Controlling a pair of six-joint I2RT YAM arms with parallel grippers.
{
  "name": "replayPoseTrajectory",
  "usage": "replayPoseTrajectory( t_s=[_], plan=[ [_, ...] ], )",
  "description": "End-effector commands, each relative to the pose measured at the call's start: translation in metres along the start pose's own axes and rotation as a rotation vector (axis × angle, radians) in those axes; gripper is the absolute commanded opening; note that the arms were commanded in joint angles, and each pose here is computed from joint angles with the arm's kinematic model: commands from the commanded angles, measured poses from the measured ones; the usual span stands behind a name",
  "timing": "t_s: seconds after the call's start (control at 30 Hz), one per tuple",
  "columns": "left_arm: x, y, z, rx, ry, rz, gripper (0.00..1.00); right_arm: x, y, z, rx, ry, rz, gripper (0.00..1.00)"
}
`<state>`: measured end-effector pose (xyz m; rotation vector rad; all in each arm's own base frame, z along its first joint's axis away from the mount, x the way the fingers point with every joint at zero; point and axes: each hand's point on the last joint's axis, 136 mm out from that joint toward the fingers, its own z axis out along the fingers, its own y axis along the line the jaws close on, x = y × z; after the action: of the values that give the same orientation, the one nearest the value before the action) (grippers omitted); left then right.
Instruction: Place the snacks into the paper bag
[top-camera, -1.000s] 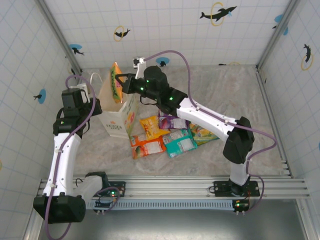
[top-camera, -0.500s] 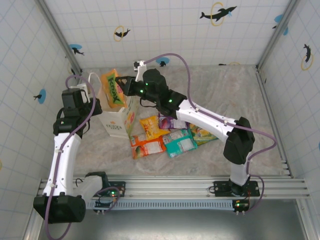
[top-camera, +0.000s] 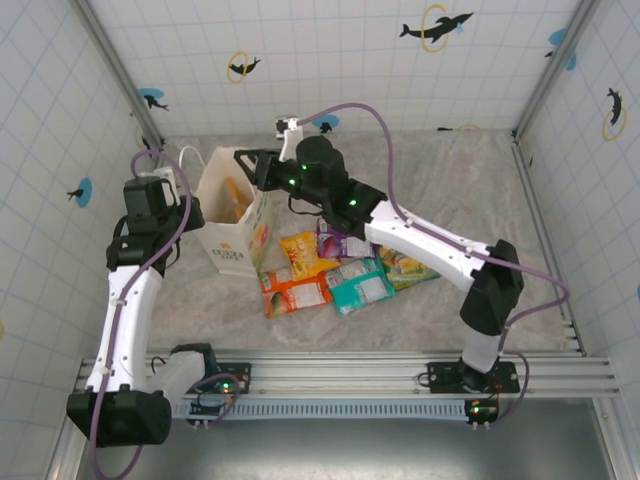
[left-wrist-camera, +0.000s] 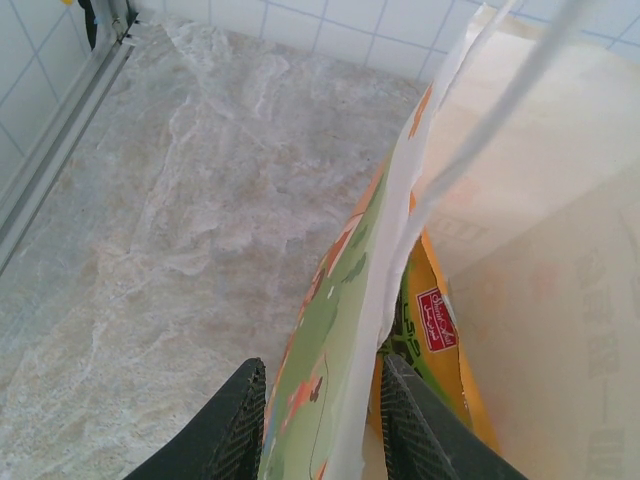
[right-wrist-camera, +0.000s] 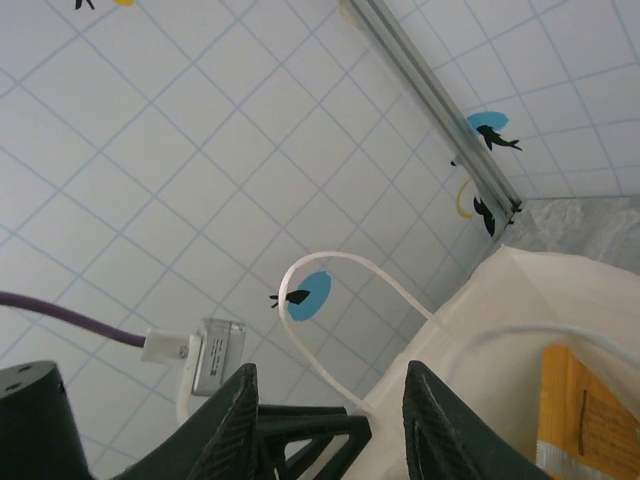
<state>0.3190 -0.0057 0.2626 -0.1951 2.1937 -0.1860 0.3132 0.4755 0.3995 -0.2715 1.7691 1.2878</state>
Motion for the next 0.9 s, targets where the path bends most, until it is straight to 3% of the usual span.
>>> replayPoseTrajectory(
  t_s=[0.0, 0.33, 0.67, 0.87],
  plan=[
    [-0.005, 0.001, -0.002, 0.002, -0.028, -0.02, 0.35, -0.009, -0.006, -0.023, 0.033, -0.013, -0.054, 0.41],
    [-0.006, 0.001, -0.008, 0.0, -0.036, -0.025, 0.39, 0.053, -0.12, -0.1, 0.253, 0.147, -0.006, 0.44],
    [-0.004, -0.001, -0.007, 0.014, -0.029, -0.028, 0.4, 0.113, -0.25, -0.201, 0.475, 0.273, 0.207, 0.46],
    [-0.003, -0.003, -0.007, 0.024, -0.029, -0.032, 0.4, 0.132, -0.293, -0.22, 0.5, 0.326, 0.28, 0.45]
  ],
)
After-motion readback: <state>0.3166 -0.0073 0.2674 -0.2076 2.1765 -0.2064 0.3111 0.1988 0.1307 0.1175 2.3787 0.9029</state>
